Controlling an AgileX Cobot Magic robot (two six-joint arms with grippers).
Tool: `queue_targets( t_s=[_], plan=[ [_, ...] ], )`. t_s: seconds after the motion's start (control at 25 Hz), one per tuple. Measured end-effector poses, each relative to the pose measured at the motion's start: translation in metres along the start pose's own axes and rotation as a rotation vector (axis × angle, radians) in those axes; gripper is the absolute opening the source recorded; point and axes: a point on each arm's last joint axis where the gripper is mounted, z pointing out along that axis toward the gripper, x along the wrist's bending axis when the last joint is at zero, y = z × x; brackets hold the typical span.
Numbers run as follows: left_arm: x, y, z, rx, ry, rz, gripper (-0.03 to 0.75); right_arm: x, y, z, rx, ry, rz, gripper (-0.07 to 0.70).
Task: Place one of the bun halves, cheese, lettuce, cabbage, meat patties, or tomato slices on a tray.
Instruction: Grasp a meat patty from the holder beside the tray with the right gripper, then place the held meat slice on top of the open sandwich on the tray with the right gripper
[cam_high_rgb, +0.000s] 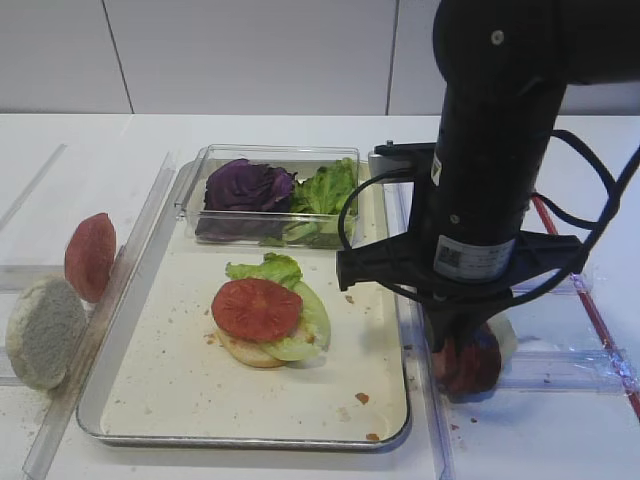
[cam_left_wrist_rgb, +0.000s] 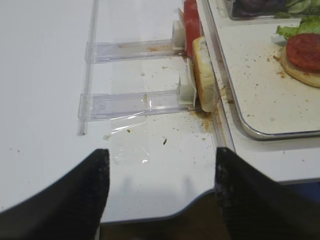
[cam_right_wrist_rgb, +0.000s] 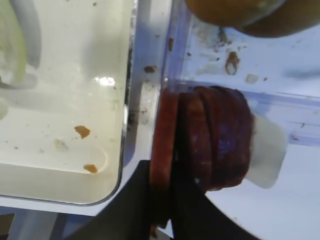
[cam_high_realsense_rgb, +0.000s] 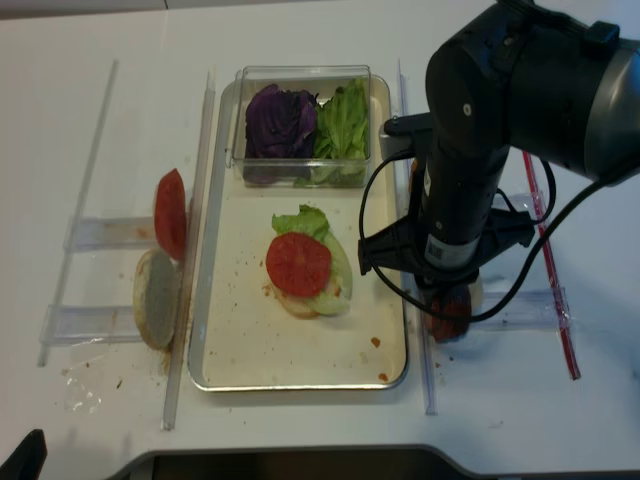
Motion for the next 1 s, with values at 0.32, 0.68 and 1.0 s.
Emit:
queue_targets(
  t_s=[0.32, 0.68, 1.0],
  plan=[
    [0.000, 0.000, 0.000, 0.000, 0.000, 0.000, 0.433, 0.003, 0.003, -0.008, -0.015, 0.009, -0.003, 0.113],
    [0.000, 0.000, 0.000, 0.000, 0.000, 0.000, 0.433, 0.008, 0.009, -0.024, -0.056, 0.035, -0.008, 0.111],
    [0.000, 0.000, 0.000, 0.000, 0.000, 0.000, 0.433, 0.017, 0.007, -0.025, -0.029, 0.127, -0.049, 0.111]
  ],
)
